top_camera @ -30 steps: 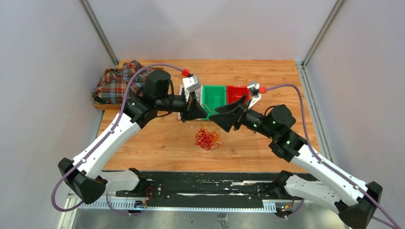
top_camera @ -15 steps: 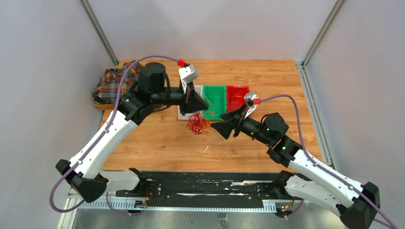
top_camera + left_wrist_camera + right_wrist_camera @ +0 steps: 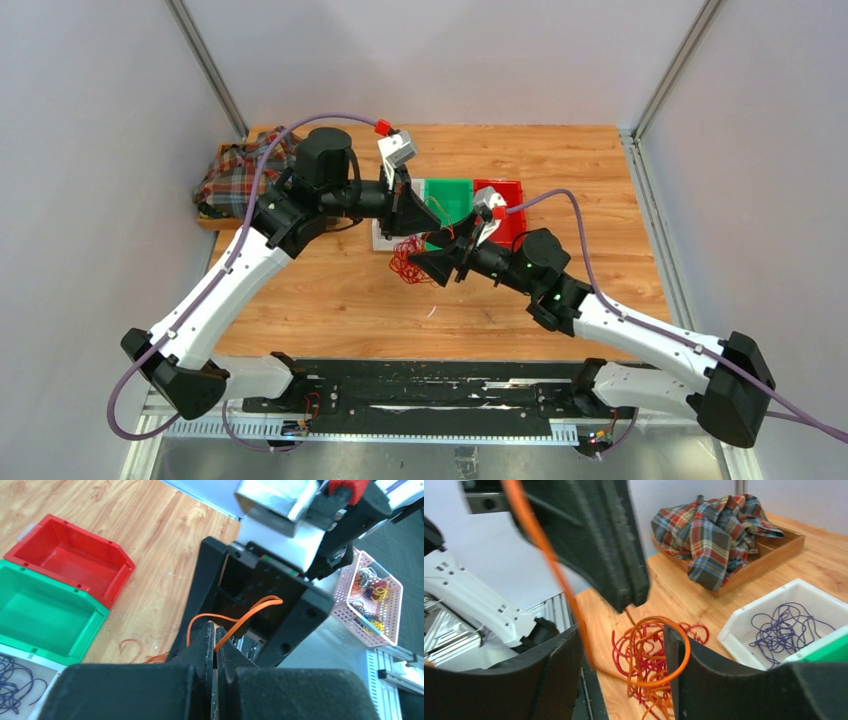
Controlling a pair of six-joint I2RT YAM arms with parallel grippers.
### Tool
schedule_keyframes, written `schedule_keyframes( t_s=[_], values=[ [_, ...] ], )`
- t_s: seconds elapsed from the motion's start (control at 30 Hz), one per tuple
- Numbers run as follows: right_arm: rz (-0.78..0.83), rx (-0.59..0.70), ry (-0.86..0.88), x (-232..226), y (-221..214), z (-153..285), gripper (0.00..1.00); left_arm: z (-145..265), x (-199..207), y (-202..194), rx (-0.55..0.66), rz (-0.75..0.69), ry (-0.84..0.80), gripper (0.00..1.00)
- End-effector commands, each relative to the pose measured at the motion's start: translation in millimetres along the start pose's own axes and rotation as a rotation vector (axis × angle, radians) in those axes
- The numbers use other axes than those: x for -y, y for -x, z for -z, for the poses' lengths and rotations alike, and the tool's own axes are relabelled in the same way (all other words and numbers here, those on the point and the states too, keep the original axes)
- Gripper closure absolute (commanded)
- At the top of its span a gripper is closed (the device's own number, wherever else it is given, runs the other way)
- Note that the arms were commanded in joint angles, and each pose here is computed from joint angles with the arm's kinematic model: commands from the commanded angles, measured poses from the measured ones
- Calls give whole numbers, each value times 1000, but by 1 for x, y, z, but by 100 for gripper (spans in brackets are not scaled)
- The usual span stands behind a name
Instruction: Untangle the cables
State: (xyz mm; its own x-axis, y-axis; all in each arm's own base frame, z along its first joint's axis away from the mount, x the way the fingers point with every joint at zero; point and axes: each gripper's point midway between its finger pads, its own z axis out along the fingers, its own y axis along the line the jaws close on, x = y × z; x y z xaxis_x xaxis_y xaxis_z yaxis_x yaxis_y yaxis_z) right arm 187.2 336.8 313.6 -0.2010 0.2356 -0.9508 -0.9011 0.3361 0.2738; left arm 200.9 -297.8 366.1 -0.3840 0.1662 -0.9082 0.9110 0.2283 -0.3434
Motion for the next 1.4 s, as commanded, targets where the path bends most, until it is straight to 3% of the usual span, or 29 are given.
schedule_keyframes(
  t_s=[0.0,0.3,0.53,1.07,1.37],
  values=[
    [34,86,-43,6,24,-15,45,2,20,20,36,1,-65,99],
    [19,108,-99,22,24,-35,60,4,36,28,36,21,-135,99],
    [-97,5,-158,40,-42,-21,63,13,47,60,93,-68,-129,99],
    [-244,-180,-302,62,-148,36,49,46,60,147,291,-331,3,99],
    [-236,-256,-363,66,-181,42,36,85,61,220,488,-532,213,99]
  ],
)
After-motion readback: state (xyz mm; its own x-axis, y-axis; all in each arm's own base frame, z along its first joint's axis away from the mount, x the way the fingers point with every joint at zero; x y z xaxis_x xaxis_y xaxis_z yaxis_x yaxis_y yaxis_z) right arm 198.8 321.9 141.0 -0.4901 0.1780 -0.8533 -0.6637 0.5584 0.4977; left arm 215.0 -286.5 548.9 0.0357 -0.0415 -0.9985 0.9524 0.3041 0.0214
